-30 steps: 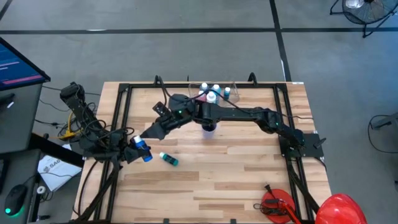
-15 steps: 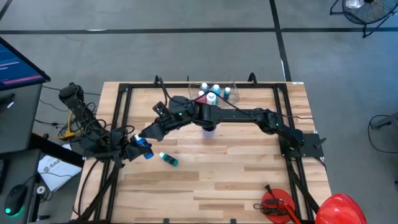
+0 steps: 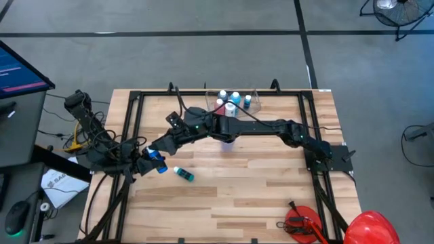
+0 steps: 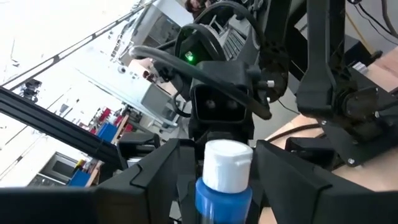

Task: Pick & Place Paint Supplies
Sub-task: Put the blue paint bottle into the transparent bin

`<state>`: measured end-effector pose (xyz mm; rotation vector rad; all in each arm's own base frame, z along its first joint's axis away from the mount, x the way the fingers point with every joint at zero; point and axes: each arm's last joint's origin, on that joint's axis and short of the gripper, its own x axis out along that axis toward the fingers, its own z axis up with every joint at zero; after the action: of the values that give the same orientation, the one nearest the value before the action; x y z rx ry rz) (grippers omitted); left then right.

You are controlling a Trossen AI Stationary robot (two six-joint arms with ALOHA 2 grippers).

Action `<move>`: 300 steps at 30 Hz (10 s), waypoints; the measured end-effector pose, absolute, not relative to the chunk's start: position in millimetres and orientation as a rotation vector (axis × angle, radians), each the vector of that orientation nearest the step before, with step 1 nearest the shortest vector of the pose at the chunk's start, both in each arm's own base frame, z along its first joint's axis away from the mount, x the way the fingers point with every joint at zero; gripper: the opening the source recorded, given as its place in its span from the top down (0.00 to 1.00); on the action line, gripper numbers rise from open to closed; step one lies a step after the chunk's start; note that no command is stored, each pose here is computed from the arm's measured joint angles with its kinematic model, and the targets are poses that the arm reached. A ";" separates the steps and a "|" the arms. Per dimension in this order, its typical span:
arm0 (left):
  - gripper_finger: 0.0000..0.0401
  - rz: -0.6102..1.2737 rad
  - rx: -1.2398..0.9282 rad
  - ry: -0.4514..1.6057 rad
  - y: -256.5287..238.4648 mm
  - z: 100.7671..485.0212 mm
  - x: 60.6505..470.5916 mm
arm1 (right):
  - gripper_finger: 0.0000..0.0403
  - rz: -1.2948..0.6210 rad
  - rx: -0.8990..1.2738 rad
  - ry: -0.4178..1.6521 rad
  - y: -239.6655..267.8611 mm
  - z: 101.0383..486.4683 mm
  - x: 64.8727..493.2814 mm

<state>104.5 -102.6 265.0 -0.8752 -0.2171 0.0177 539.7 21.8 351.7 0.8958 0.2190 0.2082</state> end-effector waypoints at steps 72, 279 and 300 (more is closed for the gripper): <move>0.72 0.072 -0.931 -0.268 -89.3 265.1 118.0 | 0.76 0.175 0.898 0.242 20.1 348.6 539.4; 0.16 0.721 -0.983 -0.124 -42.6 153.7 211.5 | 0.76 -0.947 -0.002 0.005 -95.1 149.4 283.7; 0.16 0.709 -0.961 -0.116 -43.2 153.7 212.8 | 0.76 -0.984 0.110 0.046 -98.9 126.1 284.4</move>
<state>212.8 -43.2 153.7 -0.9608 -0.1160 0.7087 284.4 -98.9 126.1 0.1100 0.0461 -0.9842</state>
